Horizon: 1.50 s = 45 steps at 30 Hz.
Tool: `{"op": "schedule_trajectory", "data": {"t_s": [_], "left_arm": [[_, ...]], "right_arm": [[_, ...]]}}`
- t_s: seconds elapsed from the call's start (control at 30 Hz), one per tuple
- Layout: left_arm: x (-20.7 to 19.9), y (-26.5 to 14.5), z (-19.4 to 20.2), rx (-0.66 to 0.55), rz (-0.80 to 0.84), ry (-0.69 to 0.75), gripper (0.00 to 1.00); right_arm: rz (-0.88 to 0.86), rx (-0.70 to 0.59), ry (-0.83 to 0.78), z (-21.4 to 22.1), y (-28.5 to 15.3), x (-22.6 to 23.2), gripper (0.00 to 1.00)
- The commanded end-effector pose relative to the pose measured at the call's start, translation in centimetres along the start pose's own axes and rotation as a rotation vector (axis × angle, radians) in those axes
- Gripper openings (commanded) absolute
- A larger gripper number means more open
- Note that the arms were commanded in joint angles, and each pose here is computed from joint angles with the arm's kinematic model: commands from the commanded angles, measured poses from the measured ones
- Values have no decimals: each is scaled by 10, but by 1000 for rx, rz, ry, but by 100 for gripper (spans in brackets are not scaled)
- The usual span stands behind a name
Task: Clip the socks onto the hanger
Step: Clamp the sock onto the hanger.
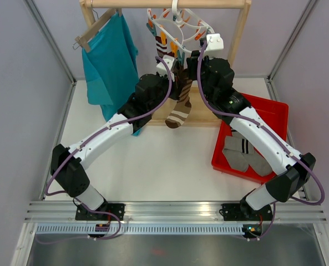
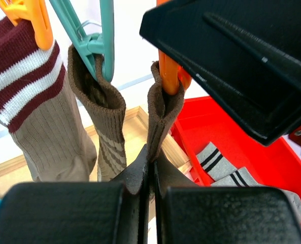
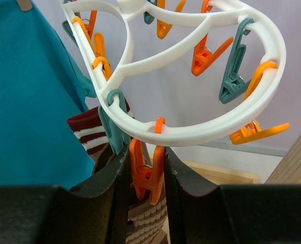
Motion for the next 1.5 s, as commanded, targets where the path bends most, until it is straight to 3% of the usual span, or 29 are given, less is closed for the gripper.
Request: {"op": "schedule_trajectory", "data": {"t_s": [0.0,1.2,1.47], "left_arm": [[0,-2,-34,-114,-3,-35,2],[-1,-3,-38,-109,14,-39,2],[-1,-2,-39,-111,14,-39,2]], "right_arm": [[9,-25,15,-7,-5,0,0],[18,-33,20,-10,-8,0,1],[-7,-39,43,-16,-13,2,32]]}}
Point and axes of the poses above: each gripper's point midway between its finger pads, its own y axis out along the fingers, its own x axis along the line the jaws close on, z = x × y, the point moved 10 cm from there along -y, back along the fingers, and after that the axes turned 15 degrees about y, right-handed, at the moved point
